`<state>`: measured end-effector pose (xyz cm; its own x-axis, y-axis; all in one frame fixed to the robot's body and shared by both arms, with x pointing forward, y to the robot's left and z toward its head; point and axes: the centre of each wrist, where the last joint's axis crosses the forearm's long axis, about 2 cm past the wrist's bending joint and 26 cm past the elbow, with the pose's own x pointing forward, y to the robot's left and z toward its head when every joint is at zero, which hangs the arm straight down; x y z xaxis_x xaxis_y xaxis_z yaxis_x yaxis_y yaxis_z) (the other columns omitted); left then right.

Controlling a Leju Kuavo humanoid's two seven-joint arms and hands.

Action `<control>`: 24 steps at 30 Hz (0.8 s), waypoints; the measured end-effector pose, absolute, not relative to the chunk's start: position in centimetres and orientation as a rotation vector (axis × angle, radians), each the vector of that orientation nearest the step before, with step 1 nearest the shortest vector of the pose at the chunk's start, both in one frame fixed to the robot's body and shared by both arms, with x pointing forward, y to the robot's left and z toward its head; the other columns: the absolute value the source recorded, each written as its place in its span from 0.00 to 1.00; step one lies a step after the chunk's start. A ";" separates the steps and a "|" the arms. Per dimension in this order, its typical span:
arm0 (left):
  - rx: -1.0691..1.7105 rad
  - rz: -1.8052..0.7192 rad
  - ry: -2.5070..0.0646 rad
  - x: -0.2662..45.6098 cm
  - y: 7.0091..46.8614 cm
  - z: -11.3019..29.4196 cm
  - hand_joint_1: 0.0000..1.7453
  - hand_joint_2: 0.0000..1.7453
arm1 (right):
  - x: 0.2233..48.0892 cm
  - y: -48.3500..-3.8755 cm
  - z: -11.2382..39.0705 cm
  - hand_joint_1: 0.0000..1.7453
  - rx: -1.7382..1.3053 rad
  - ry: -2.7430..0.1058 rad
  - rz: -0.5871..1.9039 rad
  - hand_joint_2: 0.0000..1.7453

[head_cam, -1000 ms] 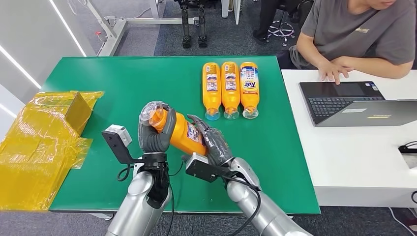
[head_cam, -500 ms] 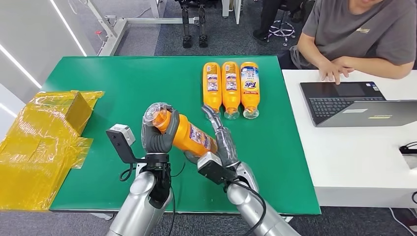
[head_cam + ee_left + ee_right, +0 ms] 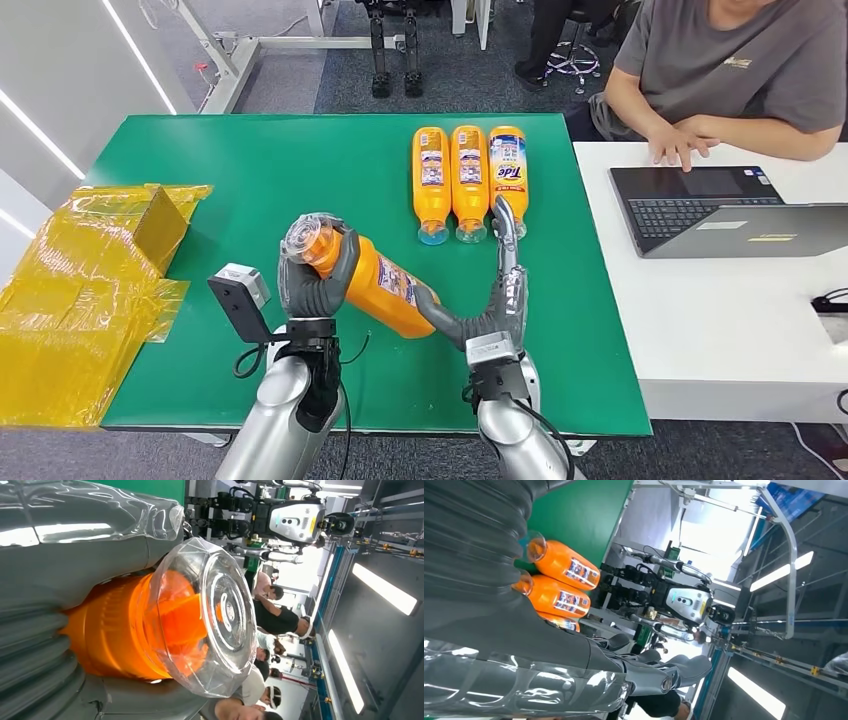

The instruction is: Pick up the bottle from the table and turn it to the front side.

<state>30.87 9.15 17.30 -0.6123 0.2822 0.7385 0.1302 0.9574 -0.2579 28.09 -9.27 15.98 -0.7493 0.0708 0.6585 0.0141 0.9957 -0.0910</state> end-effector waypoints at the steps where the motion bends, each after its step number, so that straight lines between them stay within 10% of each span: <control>1: -0.285 0.223 -2.234 30.8 9.2 17.2 1.00 1.00 | 28.0 -9.3 16.1 0.00 -0.059 -2.420 0.094 1.00; 24: 1.126 -0.684 -2.342 33.8 20.4 17.6 1.00 1.00 | 25.4 -9.8 17.5 0.00 -0.102 -2.467 -0.052 1.00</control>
<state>33.77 20.41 17.61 -0.5651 -0.8052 0.1798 -0.5820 0.5435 0.6049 25.42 -9.78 17.51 -0.7798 0.0603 0.6231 0.0867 0.9962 0.0122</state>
